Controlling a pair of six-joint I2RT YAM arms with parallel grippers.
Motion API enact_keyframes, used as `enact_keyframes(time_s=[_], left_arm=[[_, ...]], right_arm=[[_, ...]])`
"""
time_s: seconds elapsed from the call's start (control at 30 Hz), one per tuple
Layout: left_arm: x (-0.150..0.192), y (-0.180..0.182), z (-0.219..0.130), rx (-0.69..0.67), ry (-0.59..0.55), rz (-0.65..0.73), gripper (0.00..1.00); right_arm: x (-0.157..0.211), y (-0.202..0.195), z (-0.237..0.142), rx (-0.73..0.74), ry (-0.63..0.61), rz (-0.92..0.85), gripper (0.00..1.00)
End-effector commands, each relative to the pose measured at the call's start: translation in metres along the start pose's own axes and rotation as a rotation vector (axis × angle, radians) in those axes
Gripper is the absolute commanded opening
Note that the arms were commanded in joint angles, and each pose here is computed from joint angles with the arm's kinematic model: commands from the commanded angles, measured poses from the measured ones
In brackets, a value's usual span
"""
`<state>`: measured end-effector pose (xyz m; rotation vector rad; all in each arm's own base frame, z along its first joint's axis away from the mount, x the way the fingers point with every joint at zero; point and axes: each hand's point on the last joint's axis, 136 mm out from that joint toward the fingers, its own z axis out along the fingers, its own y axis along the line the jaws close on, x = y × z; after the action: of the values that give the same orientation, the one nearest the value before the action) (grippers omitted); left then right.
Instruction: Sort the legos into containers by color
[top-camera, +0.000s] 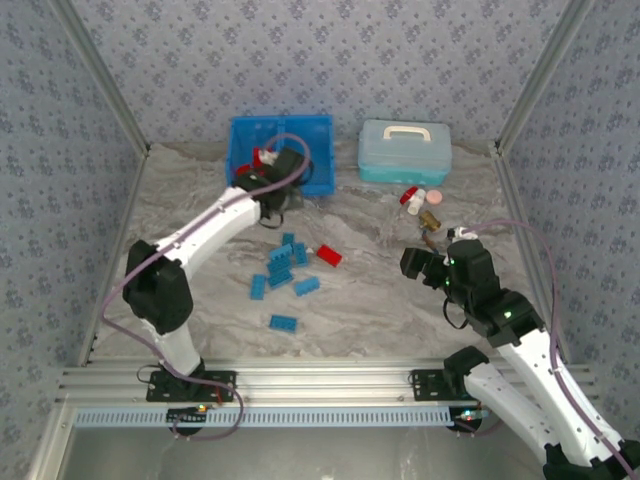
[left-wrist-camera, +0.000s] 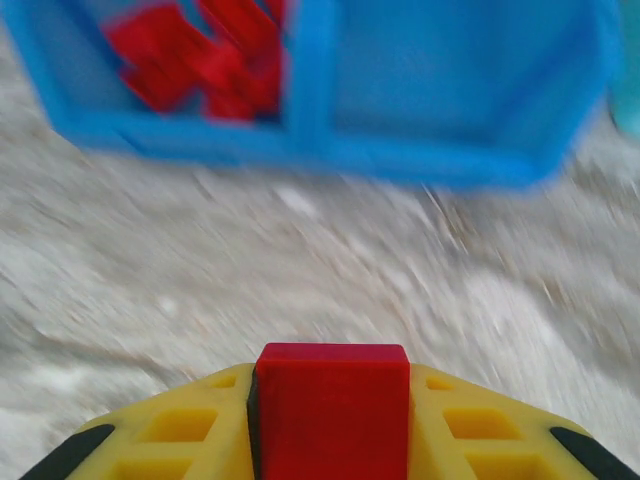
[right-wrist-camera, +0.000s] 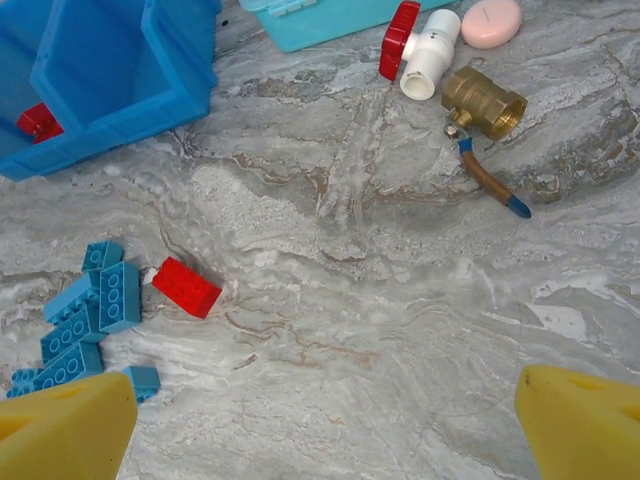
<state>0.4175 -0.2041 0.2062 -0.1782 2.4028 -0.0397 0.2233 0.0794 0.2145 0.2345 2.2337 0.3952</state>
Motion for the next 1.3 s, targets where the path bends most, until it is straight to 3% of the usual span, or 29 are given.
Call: enact_keyframes(time_s=[0.0, 0.13, 0.33, 0.6, 0.8, 0.87, 1.0, 1.17, 1.27], left_arm=[[-0.04, 0.03, 0.015, -0.077, -0.06, 0.027, 0.33], [-0.093, 0.055, 0.045, -0.166, -0.113, -0.002, 0.33], [-0.152, 0.057, 0.11, -0.17, -0.164, -0.011, 0.32], [-0.192, 0.067, 0.178, -0.071, -0.277, -0.116, 0.33], [-0.203, 0.063, 0.207, -0.058, -0.361, -0.026, 0.41], [-0.206, 0.065, 0.209, -0.067, -0.377, -0.027, 0.57], [-0.21, 0.067, 0.199, -0.06, -0.37, -0.061, 0.68], [-0.212, 0.065, 0.149, -0.019, -0.313, -0.151, 0.68], [-0.209, 0.043, 0.107, 0.073, -0.298, -0.19, 0.66]], right_arm=[[-0.002, -0.001, 0.003, 0.006, -0.009, 0.015, 1.0], [-0.003, 0.0, 0.006, 0.013, -0.006, 0.008, 1.0], [-0.005, 0.002, 0.014, 0.019, 0.003, 0.008, 1.0], [-0.002, 0.003, 0.028, 0.036, 0.046, -0.007, 1.0], [-0.011, 0.002, 0.021, 0.054, 0.043, -0.048, 1.0], [-0.01, 0.0, 0.021, 0.059, 0.046, -0.047, 1.0], [-0.007, -0.002, 0.021, 0.063, 0.055, -0.043, 1.0], [-0.009, 0.001, 0.019, 0.045, 0.045, -0.028, 1.0], [-0.01, 0.006, 0.019, 0.021, 0.04, -0.01, 1.0]])
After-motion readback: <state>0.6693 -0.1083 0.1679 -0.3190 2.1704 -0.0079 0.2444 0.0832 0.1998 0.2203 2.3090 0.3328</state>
